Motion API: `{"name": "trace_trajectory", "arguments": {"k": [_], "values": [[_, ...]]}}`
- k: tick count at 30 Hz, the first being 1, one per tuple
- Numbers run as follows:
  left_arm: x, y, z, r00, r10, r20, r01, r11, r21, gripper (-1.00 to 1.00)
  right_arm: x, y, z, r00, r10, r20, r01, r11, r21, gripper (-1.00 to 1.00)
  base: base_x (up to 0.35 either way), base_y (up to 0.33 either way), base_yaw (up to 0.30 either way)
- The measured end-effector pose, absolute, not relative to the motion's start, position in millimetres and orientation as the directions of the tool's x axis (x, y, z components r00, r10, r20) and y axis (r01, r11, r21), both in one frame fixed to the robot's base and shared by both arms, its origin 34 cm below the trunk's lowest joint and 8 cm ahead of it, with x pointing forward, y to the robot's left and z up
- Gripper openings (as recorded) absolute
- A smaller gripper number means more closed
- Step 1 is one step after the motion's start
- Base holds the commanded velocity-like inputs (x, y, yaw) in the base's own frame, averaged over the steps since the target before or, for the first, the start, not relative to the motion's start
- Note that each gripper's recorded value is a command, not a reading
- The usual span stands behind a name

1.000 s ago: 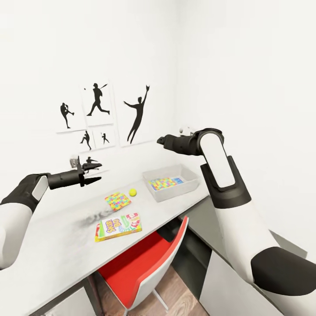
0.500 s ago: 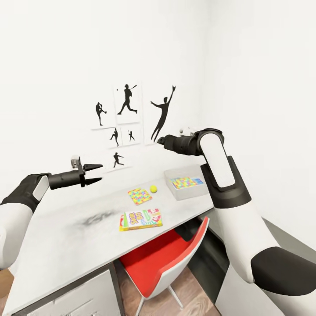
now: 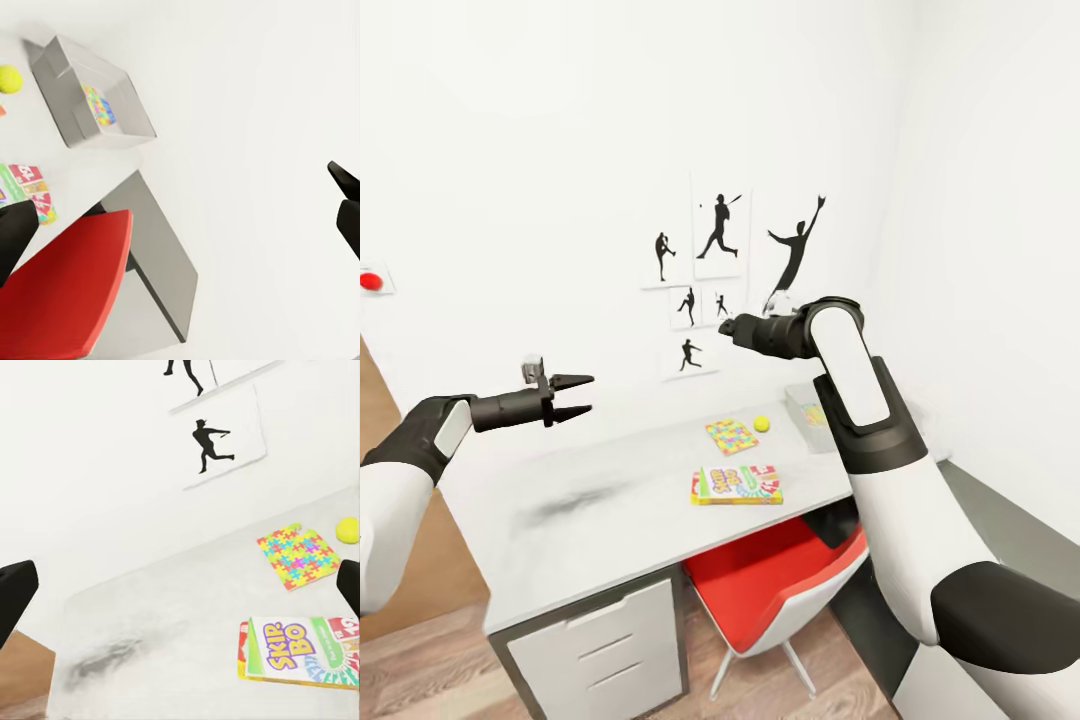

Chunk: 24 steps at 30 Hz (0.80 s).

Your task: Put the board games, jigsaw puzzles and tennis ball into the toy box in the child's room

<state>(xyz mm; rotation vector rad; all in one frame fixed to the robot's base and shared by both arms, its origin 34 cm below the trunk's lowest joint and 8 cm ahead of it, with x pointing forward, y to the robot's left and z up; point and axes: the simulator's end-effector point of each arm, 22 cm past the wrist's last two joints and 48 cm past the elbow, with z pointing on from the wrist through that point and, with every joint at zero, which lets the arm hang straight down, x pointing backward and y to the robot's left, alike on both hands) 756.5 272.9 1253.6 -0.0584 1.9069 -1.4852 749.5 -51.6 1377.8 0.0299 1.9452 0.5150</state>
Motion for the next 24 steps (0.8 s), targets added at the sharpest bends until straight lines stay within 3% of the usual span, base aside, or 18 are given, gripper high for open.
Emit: {"name": "trace_trajectory", "arguments": {"k": [14,24], "values": [[757.7,275.1,1247.0,-0.753,-0.442,-0.487,0.362,0.341,-0.868,1.00,754.6,-52.7,1366.5,-0.447,0.249,-0.859,-0.196,0.910,0.366,1.00,-0.182,0.228,0.279],[744.5,348.1,1203.8,-0.738,-0.479,-0.476,0.257,0.452,-0.854,1.00,762.6,-61.4,1346.4,-0.482,0.240,-0.842,-0.148,0.925,0.349,1.00,-0.021,0.032,0.263]]}}
